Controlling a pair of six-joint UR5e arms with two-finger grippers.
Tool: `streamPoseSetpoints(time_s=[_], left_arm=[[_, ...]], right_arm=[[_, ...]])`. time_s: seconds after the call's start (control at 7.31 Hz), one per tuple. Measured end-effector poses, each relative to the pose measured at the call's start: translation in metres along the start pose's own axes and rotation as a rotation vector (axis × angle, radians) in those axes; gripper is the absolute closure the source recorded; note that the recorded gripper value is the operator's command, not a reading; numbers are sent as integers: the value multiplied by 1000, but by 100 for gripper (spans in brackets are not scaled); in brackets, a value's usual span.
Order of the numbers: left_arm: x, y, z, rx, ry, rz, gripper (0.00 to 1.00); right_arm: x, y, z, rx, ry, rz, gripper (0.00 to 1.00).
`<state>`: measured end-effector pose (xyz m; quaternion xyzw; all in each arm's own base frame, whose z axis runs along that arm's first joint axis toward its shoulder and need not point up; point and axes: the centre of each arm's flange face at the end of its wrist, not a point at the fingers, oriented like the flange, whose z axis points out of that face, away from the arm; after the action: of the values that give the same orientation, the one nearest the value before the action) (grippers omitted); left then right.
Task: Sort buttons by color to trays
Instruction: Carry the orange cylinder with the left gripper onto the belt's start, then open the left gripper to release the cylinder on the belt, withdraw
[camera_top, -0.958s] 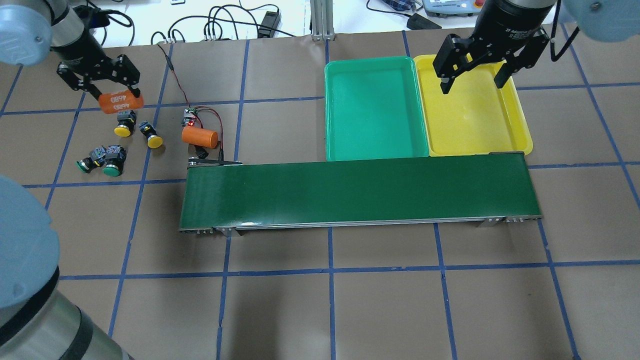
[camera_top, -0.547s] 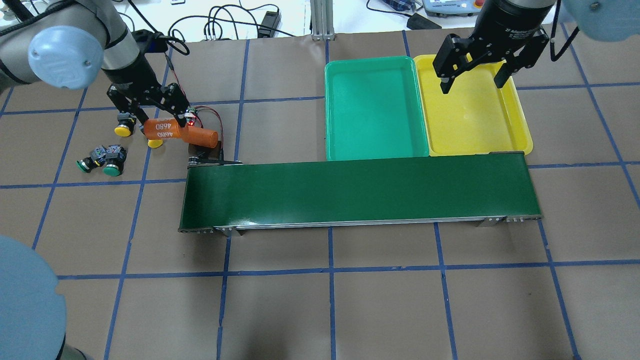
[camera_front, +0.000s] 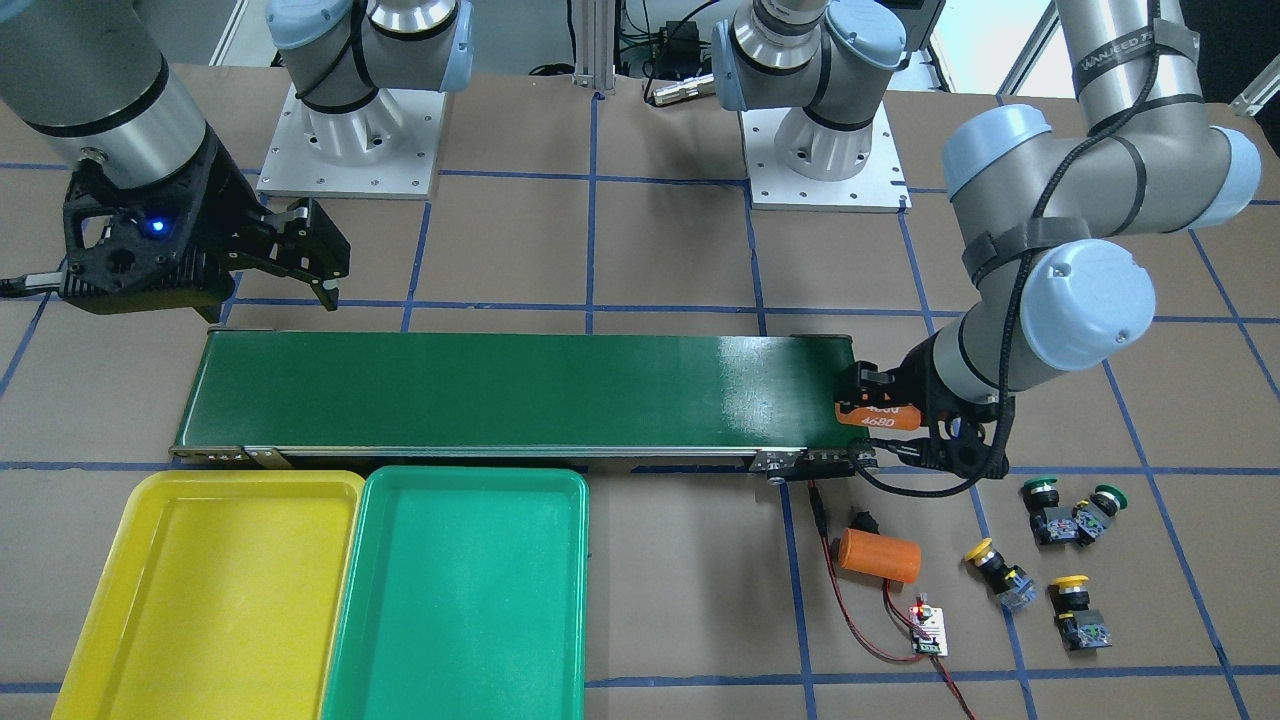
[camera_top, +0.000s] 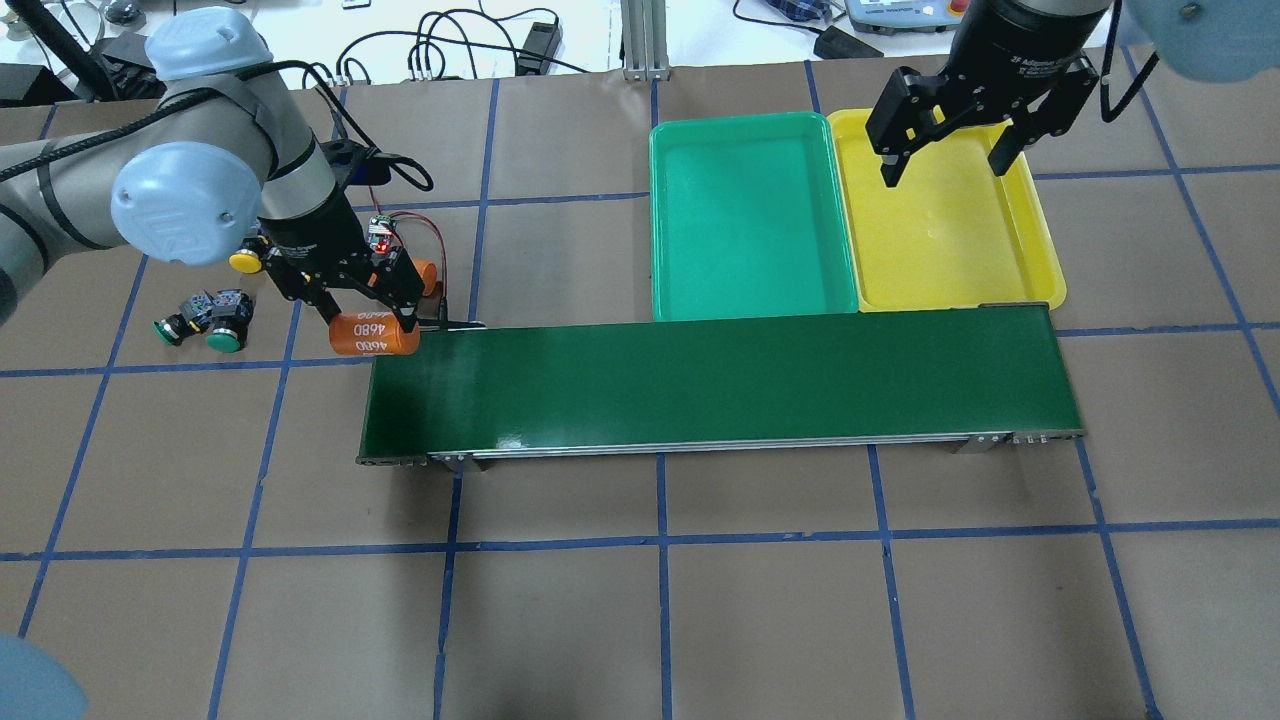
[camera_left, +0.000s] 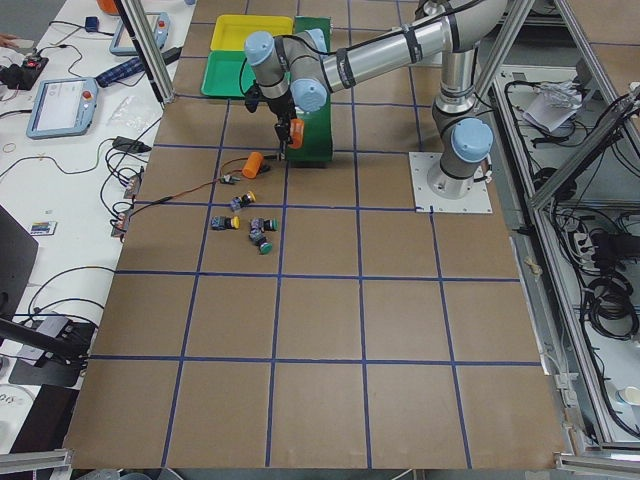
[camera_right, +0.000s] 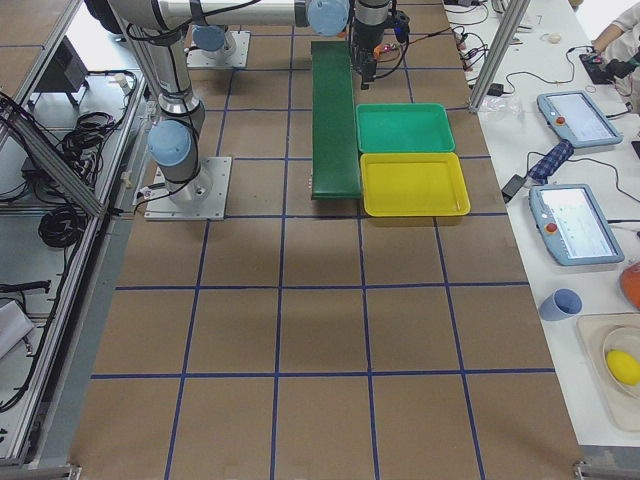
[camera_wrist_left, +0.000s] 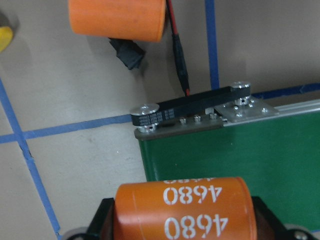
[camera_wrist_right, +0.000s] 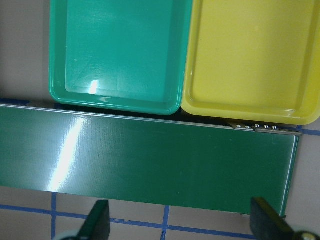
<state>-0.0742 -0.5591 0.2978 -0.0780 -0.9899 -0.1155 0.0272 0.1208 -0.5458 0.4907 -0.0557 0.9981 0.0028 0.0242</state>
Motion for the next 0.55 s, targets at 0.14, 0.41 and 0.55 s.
streamPoseSetpoints(time_s=[0.14, 0.41, 0.55], left_arm=[[5, 0, 11, -9, 0, 6, 62], [8, 0, 29, -9, -2, 12, 11], [9, 1, 38, -21, 1, 12, 0]], right_arm=[[0, 0, 0, 0, 0, 0, 0], [1, 0, 0, 0, 0, 1, 0], [1, 0, 0, 0, 0, 1, 0]])
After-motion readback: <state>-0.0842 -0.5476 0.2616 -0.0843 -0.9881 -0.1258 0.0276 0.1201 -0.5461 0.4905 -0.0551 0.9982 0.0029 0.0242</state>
